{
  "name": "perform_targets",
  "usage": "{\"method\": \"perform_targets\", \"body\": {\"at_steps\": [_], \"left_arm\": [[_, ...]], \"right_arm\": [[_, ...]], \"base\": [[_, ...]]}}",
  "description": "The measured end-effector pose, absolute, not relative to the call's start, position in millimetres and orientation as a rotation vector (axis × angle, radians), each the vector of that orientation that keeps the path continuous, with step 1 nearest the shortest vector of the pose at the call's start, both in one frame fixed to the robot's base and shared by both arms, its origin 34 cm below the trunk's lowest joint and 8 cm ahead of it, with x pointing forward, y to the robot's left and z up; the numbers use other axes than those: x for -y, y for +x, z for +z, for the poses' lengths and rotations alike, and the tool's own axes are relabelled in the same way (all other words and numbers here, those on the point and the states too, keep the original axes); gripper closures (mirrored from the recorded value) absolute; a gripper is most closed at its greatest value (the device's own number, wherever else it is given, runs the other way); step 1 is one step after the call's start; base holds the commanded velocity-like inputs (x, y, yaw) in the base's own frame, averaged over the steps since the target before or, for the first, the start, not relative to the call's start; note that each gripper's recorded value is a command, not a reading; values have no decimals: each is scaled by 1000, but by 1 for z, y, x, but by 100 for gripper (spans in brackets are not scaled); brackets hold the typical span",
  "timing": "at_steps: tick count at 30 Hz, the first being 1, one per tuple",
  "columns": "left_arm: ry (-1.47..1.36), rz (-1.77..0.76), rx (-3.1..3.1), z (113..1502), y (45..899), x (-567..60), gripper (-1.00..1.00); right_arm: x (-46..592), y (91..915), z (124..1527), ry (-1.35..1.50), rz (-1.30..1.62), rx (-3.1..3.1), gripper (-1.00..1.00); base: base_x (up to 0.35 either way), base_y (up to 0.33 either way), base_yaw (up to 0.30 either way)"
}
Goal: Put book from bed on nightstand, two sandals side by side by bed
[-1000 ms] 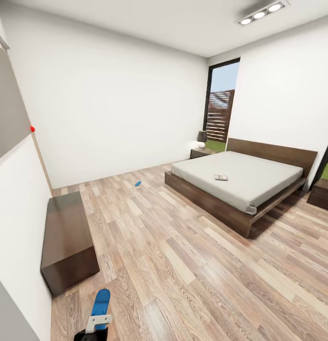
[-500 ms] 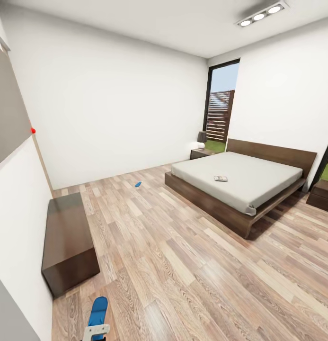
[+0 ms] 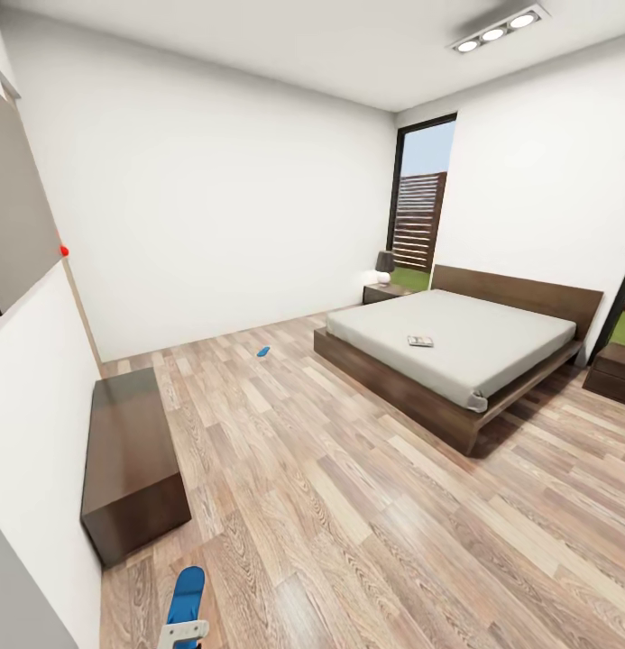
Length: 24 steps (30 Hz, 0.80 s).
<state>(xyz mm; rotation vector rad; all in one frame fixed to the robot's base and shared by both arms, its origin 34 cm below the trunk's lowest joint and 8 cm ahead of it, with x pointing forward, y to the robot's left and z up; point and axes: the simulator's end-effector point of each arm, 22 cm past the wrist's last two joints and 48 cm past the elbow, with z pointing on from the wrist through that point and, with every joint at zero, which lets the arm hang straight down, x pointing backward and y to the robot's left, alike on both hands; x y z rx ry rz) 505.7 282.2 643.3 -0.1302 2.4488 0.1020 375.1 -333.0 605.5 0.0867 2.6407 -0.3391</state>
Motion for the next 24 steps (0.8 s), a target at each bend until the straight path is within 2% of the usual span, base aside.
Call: {"method": "perform_targets", "body": {"at_steps": [10,24], "left_arm": [[-124,103,-2456,640,500,-282,100],[-120,104,-2441,641,500,-282,100]], "right_arm": [[331,374,605,85,-336,-2643,-100],[332,375,605,80,-337,-2642,-100]], "base": [[0,0,-50],[0,0,-243]]}}
